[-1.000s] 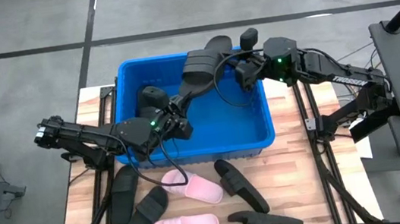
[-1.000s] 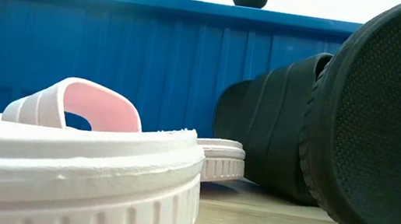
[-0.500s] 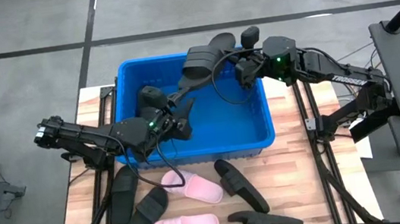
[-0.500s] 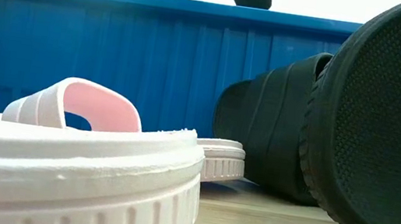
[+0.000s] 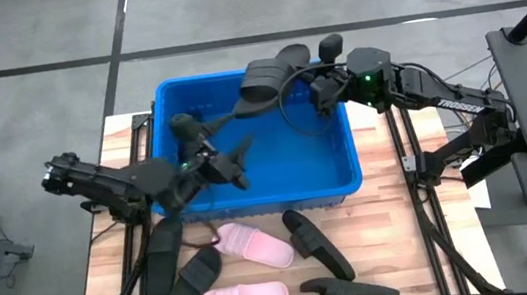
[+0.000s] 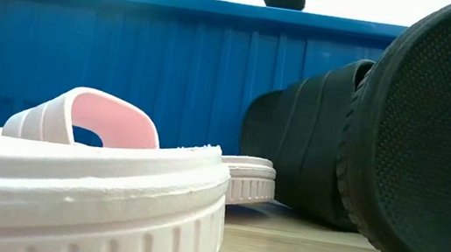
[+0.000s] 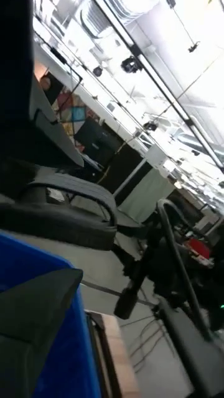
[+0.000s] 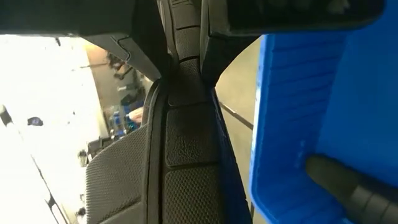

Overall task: Pick and place slides into bin
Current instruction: Stack the black slide on top of the black slide into the blue container

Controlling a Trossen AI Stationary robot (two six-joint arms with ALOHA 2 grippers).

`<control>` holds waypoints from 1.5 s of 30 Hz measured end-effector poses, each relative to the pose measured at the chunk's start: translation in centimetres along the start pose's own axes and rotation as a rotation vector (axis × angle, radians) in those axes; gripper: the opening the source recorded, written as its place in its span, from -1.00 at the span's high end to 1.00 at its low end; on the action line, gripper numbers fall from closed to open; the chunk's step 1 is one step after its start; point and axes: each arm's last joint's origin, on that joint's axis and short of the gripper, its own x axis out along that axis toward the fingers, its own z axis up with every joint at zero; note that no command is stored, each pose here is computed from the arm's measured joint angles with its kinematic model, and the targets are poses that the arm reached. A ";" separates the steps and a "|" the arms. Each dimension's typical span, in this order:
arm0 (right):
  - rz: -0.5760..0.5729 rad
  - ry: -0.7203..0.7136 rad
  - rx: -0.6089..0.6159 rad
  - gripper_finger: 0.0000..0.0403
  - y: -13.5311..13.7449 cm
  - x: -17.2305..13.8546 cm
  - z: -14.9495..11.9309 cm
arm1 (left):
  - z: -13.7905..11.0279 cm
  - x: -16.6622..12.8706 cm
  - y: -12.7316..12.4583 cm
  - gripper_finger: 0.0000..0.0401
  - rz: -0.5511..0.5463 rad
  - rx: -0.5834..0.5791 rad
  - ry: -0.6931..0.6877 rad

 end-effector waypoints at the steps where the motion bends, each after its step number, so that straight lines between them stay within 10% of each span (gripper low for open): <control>1: -0.007 0.007 0.036 0.72 -0.1 0.1 -0.1 | 0.1 -0.4 0.4 -0.30 0.003 -0.010 0.000; 16: -0.015 -0.208 0.257 0.73 -0.5 0.6 0.6 | -0.9 -6.2 9.7 -0.30 -0.007 -0.408 -0.099; 28: -0.070 -0.370 0.374 0.74 3.5 5.0 1.6 | -2.0 -8.3 12.4 -0.30 -0.055 -0.486 -0.141; 45: -0.060 -0.474 0.005 0.74 7.9 8.6 4.9 | -2.4 -9.7 13.6 -0.30 -0.059 -0.540 -0.071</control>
